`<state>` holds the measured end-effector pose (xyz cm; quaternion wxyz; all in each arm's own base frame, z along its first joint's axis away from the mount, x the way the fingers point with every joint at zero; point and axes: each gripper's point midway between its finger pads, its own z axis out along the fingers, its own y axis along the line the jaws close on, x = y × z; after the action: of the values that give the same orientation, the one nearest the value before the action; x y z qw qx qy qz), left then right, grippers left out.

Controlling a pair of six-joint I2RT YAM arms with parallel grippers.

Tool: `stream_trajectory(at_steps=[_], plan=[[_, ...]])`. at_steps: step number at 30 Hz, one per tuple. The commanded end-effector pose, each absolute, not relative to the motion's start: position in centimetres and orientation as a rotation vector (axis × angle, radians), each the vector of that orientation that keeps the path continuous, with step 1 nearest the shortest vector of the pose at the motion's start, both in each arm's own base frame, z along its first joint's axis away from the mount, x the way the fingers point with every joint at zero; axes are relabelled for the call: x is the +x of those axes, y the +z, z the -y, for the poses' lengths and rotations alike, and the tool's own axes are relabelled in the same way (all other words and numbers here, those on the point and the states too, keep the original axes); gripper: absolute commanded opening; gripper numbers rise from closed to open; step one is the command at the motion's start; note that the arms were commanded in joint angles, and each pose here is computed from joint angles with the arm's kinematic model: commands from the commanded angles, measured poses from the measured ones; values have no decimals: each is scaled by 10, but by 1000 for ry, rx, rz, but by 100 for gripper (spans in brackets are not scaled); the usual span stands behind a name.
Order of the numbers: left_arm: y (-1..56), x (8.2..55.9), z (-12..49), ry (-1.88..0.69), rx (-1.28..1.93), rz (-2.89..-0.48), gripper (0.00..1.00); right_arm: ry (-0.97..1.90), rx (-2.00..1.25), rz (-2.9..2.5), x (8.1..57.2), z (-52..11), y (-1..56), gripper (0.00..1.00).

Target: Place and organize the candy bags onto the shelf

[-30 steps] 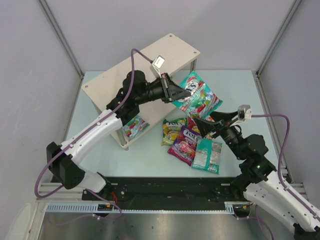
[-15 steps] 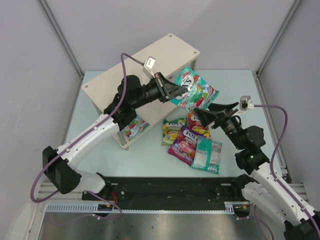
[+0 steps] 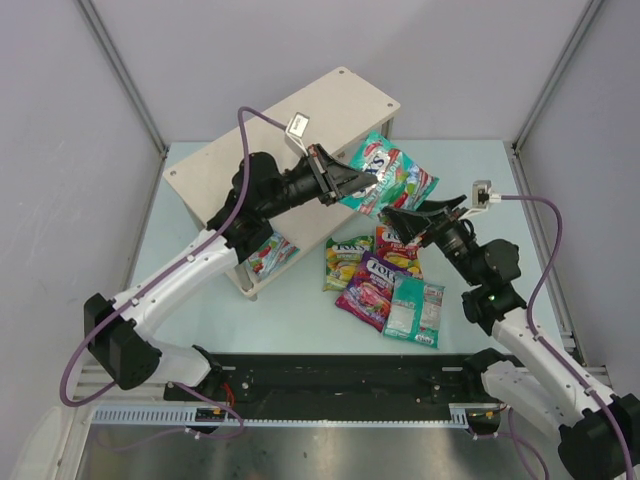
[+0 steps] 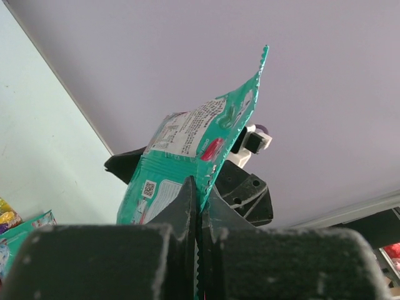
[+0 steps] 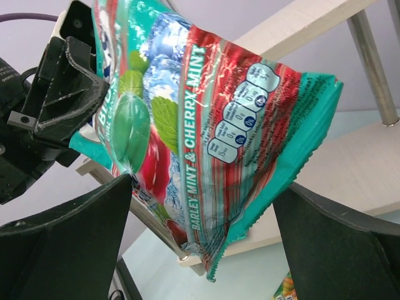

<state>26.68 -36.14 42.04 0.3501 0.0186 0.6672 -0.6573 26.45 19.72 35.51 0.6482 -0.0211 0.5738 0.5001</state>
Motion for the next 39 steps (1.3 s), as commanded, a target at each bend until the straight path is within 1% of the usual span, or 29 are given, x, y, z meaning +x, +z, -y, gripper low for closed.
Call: stream_trajectory(at_steps=[1,2,4,5,6,8,9,12,13,15,16,17,18,19,20,21,22,23,25,28,29,35,39], plan=[[469,247,349,-1786,97,-1574,0,1178,-73,-1231,260,-199,373,96],[467,248,349,-1785,96,-1577,0,1183,-74,-1231,260,-199,373,95],[464,249,350,-1782,91,-1583,0,1202,-82,-1208,257,-199,378,86],[462,250,351,-1778,88,-1589,0,1208,-81,-1198,256,-199,381,79],[460,251,351,-1776,84,-1590,0,1212,-79,-1185,255,-197,384,65],[457,254,351,-1770,75,-1595,0,1224,-73,-1181,253,-196,386,52],[457,254,351,-1767,72,-1592,0,1224,-67,-1177,252,-194,388,37],[453,256,351,-1753,69,-1599,0,1225,-47,-1173,249,-189,391,20],[453,257,350,-1747,65,-1599,0,1223,-45,-1171,248,-188,392,17],[449,260,350,-1734,62,-1609,0,1231,-38,-1173,246,-186,393,6],[448,261,350,-1730,60,-1611,5,1230,-34,-1165,244,-184,396,4],[447,262,350,-1720,62,-1609,12,1238,-27,-1165,243,-183,397,2],[446,264,349,-1709,58,-1611,22,1242,-28,-1165,242,-182,397,0],[446,267,346,-1692,51,-1610,48,1245,-27,-1162,240,-181,398,0],[447,269,345,-1672,54,-1606,57,1246,-21,-1163,240,-179,399,0],[446,270,343,-1655,52,-1617,72,1254,-19,-1167,239,-179,399,0],[446,275,339,-1629,44,-1619,94,1257,-14,-1169,239,-178,399,0],[449,279,335,-1587,46,-1621,100,1253,-7,-1177,238,-177,397,0],[459,283,326,-1535,47,-1604,100,1238,23,-1188,240,-173,395,0],[484,288,308,-1407,61,-1557,100,1201,99,-1266,249,-167,378,0],[490,292,297,-1314,57,-1563,100,1188,122,-1281,250,-164,375,0],[535,280,259,-1114,103,-1459,100,1060,328,-1430,271,-148,331,0],[544,273,247,-1023,162,-1447,100,1012,414,-1510,283,-152,306,0]])
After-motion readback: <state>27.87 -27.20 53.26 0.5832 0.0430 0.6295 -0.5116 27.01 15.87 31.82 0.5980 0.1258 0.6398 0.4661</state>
